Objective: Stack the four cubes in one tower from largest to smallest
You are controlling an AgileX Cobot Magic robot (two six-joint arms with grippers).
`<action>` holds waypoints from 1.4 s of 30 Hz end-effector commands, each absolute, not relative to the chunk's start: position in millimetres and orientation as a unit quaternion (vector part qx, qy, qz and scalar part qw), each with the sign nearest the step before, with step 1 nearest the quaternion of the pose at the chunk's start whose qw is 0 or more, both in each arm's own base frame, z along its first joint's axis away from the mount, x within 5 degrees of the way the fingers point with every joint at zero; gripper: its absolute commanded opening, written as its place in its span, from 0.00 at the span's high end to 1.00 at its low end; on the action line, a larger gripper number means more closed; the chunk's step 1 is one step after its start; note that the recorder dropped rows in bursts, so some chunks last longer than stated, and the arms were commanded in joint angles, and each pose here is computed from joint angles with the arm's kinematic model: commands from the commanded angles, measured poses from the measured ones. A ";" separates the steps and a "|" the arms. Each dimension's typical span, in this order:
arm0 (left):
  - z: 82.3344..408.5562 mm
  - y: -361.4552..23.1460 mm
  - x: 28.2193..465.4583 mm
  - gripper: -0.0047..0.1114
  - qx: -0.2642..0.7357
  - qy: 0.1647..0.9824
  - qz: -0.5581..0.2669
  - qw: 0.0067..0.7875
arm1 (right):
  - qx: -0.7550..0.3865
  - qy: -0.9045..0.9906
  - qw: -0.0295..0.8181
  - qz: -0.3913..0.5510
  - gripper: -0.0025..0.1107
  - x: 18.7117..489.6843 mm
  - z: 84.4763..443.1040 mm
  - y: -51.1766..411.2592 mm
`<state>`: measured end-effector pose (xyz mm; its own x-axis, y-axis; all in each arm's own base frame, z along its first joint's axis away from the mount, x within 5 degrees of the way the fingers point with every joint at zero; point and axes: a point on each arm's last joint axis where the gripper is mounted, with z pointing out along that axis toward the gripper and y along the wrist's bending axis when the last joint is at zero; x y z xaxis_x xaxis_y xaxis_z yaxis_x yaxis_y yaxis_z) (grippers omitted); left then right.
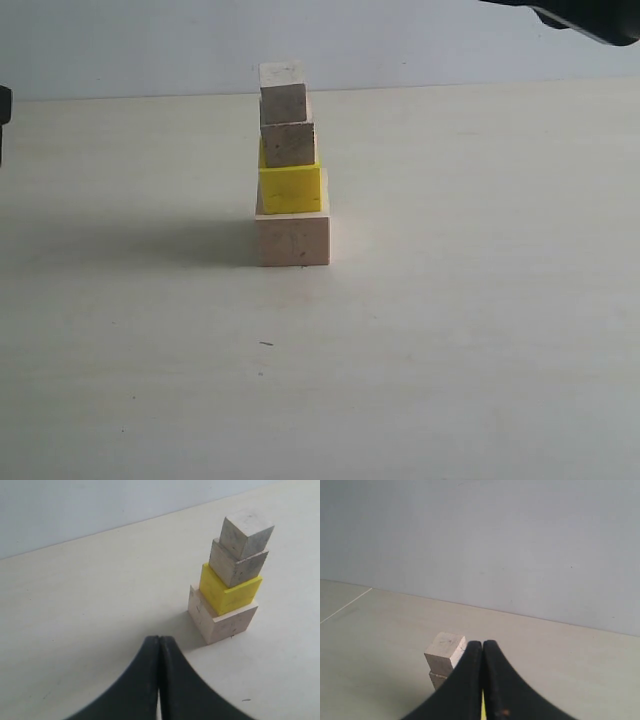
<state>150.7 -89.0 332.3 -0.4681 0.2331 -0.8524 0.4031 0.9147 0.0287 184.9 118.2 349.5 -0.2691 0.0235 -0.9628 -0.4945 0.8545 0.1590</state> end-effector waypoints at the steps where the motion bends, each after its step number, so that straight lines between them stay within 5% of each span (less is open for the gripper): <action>1: 330.9 -86.5 149.2 0.96 0.186 0.855 -0.082 0.478 | -0.156 0.763 0.588 0.220 0.98 183.9 350.0 117.3; 23: 334.9 -79.6 144.3 0.96 0.175 0.854 -0.081 0.484 | -0.154 0.762 0.588 0.222 0.98 183.9 350.1 117.3; 34: 373.9 4.3 89.3 0.96 -0.123 0.781 -0.065 0.608 | -0.154 0.762 0.588 0.222 0.98 183.9 350.1 117.3; 42: 377.4 13.8 38.3 0.96 -0.178 0.741 -0.021 0.647 | -0.154 0.762 0.588 0.222 0.98 183.9 350.1 117.3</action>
